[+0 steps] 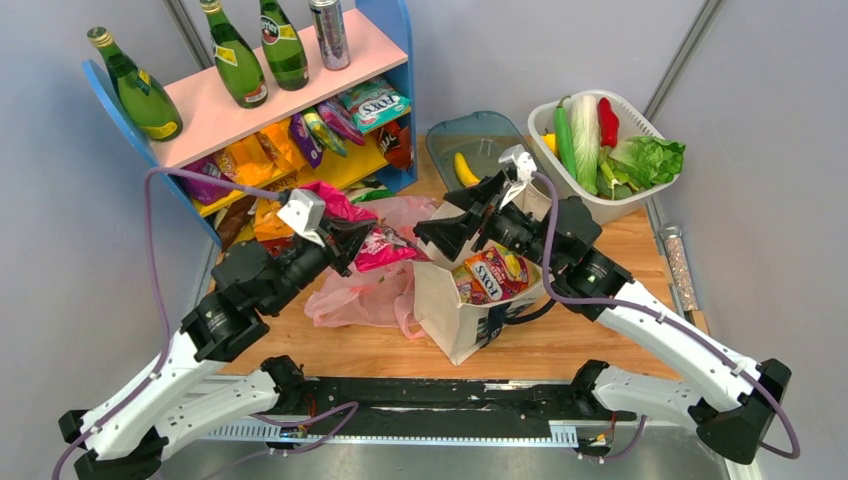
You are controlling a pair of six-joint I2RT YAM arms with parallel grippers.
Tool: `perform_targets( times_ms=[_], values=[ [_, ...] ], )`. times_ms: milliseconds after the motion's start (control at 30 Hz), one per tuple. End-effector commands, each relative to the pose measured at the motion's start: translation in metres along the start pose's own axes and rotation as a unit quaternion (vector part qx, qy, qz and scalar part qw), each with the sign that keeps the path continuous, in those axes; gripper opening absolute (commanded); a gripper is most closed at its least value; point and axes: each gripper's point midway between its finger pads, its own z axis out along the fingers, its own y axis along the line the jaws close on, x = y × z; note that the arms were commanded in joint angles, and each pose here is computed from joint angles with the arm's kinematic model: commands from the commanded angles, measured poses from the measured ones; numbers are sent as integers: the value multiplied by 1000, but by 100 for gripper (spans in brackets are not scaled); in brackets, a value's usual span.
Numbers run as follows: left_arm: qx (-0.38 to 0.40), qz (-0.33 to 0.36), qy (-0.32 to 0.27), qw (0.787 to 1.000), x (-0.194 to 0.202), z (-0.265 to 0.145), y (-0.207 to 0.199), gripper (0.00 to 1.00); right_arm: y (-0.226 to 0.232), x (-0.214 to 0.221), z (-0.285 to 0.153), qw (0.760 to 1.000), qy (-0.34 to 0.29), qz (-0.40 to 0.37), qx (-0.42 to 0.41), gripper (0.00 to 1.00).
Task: Untie the knot of the grocery bags and take out the mixed food
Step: Pick up the potato chip from the takeout bag.
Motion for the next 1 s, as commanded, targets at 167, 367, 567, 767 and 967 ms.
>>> perform_targets(
  times_ms=[167, 367, 567, 767, 967],
  values=[
    [8, 51, -98, 994, -61, -23, -1, 0, 26, 42, 0, 978, 119, 129, -115, 100],
    [-45, 10, -90, 995, -69, -27, 15, 0, 37, 46, -17, 980, 64, 50, -182, 100],
    [-78, -36, -81, 993, -76, -28, 22, 0, 37, 48, -19, 979, 12, -84, -185, 100],
    [-76, -62, -73, 992, -77, -20, 18, 0, 24, 35, 10, 981, -29, -155, -110, 100],
    [-90, -15, -64, 994, -80, -16, 24, 0, 15, 34, 21, 995, 9, -38, -97, 100]
  ],
)
